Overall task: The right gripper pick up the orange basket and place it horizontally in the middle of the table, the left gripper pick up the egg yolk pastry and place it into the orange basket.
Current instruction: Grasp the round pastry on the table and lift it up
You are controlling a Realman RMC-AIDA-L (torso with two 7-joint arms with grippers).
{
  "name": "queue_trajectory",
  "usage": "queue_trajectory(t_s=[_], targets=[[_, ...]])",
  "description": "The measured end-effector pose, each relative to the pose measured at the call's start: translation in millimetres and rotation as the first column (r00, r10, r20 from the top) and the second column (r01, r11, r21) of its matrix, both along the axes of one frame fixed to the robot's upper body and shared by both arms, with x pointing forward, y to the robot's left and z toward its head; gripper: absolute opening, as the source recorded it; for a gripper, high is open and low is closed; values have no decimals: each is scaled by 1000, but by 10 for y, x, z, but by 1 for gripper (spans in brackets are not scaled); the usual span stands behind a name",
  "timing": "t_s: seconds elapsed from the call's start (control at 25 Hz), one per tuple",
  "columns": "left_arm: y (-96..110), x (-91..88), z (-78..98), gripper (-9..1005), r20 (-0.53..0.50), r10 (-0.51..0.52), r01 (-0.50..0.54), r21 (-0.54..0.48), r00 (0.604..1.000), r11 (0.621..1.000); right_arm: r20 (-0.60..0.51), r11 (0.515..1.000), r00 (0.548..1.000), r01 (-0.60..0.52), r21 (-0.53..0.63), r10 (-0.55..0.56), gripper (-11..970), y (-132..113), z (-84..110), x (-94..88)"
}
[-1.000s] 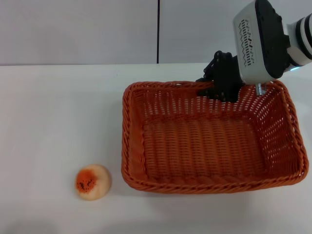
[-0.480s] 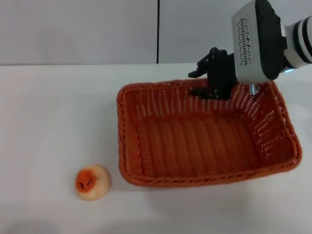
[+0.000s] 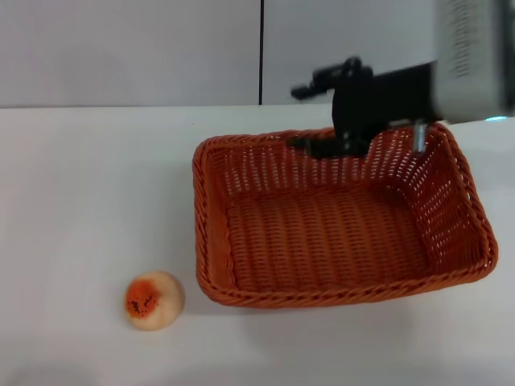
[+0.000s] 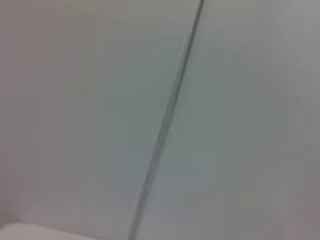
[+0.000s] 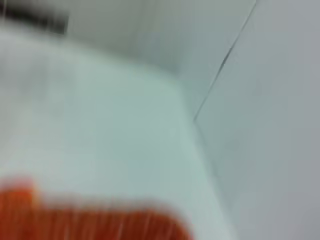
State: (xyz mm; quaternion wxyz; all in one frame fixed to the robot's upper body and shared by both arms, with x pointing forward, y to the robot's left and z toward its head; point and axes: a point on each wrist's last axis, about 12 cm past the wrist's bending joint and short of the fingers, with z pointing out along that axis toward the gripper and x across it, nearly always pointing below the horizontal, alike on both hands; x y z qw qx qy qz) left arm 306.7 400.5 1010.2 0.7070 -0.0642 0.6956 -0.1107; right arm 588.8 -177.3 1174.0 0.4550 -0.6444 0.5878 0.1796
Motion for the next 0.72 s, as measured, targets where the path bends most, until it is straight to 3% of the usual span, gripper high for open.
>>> queue_trajectory(t_s=[0.04,0.08,0.12,0.2,0.44,0.48,0.52,0.64,0.68,0.72], targets=[[21,22,17,813,-18,-42,42,0,999,999,8,998,1000,14,62,-15,638,-57,54,-66],[43,71,61,813,-53,-146,146,12,988,989,15,979,998,52,196,-56,638,-197,153,-201],[43,71,61,813,-53,-146,146,12,988,989,15,979,998,52,196,-56,638,-197,153,-201],[57,134,123,814,-84,-255,259,31,963,966,6,934,994,100,342,-109,638,-370,243,-335],[-11,382,209,814,-181,-492,504,27,852,863,-63,718,965,233,655,-256,638,-972,282,-689],[-39,416,210,814,-190,-519,533,25,833,846,-90,647,954,262,716,-287,638,-1147,221,-811],[-67,451,207,814,-198,-541,556,26,817,831,-90,647,954,262,716,-287,638,-1147,221,-811],[-171,567,164,814,-224,-592,611,22,775,791,-131,544,943,286,789,-307,638,-1369,140,-963],[-217,613,139,814,-233,-607,628,19,759,778,-154,487,936,299,821,-315,638,-1490,84,-1039],[-255,648,117,814,-241,-620,641,13,747,767,-154,487,936,299,821,-315,638,-1490,84,-1039]])
